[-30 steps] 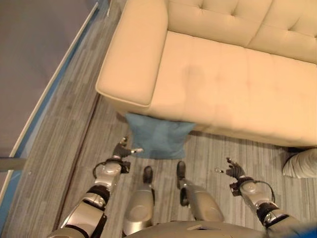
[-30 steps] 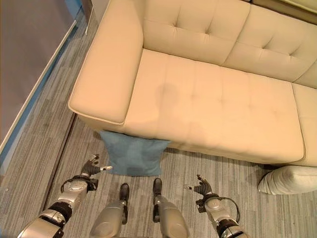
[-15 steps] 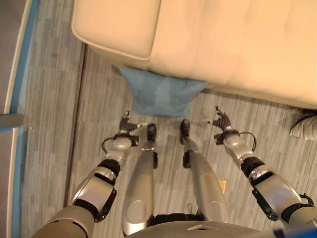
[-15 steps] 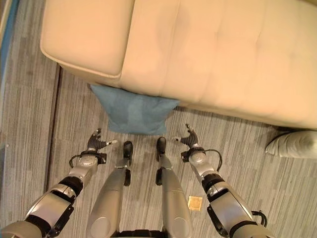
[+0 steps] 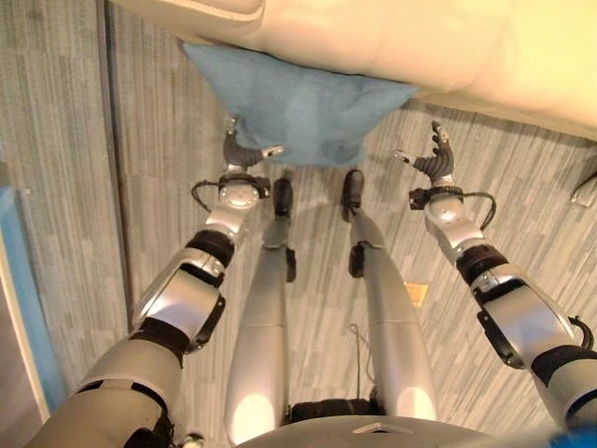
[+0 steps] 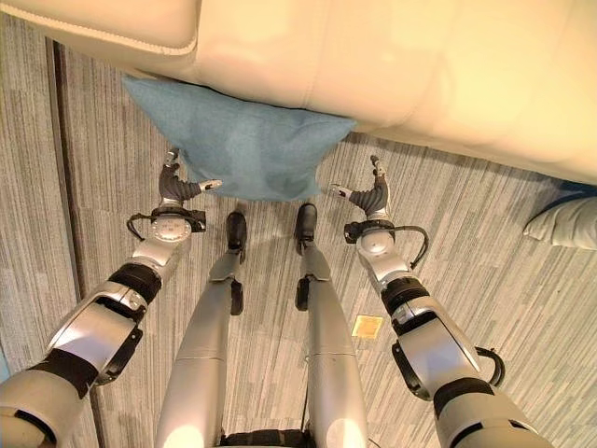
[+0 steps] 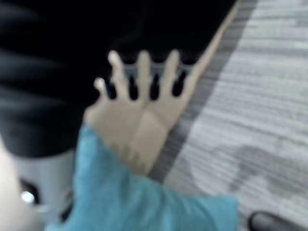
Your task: Pick up all the scattered cushions and arrange them neatly on the sofa.
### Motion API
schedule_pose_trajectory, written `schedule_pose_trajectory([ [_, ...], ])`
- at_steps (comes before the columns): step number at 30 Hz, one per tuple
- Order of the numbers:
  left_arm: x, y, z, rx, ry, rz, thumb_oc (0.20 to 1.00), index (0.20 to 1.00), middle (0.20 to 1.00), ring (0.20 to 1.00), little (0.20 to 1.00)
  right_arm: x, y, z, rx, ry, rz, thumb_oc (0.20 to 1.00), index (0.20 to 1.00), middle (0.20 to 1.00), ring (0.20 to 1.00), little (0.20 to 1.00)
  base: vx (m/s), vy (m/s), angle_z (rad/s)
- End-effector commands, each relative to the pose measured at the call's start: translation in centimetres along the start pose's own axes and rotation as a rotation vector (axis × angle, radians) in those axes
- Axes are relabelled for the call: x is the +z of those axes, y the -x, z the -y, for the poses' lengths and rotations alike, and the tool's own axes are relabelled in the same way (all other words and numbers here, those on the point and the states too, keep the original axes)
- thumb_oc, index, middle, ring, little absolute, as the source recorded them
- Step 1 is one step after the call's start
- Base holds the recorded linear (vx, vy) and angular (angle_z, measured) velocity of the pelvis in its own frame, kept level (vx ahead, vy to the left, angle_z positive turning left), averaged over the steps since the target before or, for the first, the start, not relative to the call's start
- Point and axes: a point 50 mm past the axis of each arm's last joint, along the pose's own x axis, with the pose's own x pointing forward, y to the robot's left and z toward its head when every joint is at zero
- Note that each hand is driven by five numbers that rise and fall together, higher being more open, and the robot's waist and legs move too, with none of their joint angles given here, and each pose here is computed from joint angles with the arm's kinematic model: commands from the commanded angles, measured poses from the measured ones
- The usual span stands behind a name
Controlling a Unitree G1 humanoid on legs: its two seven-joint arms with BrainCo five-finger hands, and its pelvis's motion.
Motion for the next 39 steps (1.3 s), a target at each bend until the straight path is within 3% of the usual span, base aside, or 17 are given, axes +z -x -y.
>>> schedule_pose_trajectory([
  [1, 0.1, -0.1, -2.5, 0.075, -0.015, 0.054, 1.0, 1.0, 1.0, 1.0, 1.0, -0.7, 0.0, 2.6, -0.038, 0.031, 0.023, 1.0, 1.0, 1.0, 1.0, 1.0, 0.03, 0.053, 0.03],
  [8, 2.0, -1.7, -6.7, 0.164, -0.087, 0.12, 1.0, 1.0, 1.0, 1.0, 1.0, 1.2, -1.5, 5.3, -0.061, 0.071, 0.077, 1.0, 1.0, 1.0, 1.0, 1.0, 0.02, 0.043, -0.02],
  [10, 2.6, -1.9, -7.4, 0.152, -0.016, 0.135, 1.0, 1.0, 1.0, 1.0, 1.0, 2.8, -2.0, 5.4, -0.046, 0.066, 0.134, 1.0, 1.0, 1.0, 1.0, 1.0, 0.0, 0.041, 0.08],
  [21, 5.4, -2.9, -8.1, 0.181, 0.099, 0.184, 1.0, 1.0, 1.0, 1.0, 1.0, 6.4, -2.8, 4.6, -0.015, 0.05, 0.247, 1.0, 1.0, 1.0, 1.0, 1.0, 0.02, 0.05, 0.0],
  [39, 12.3, -4.4, -7.0, 0.176, -0.02, 0.298, 1.0, 1.0, 1.0, 1.0, 1.0, 12.6, -4.3, 4.3, 0.001, 0.041, 0.379, 1.0, 1.0, 1.0, 1.0, 1.0, 0.01, 0.021, -0.02],
])
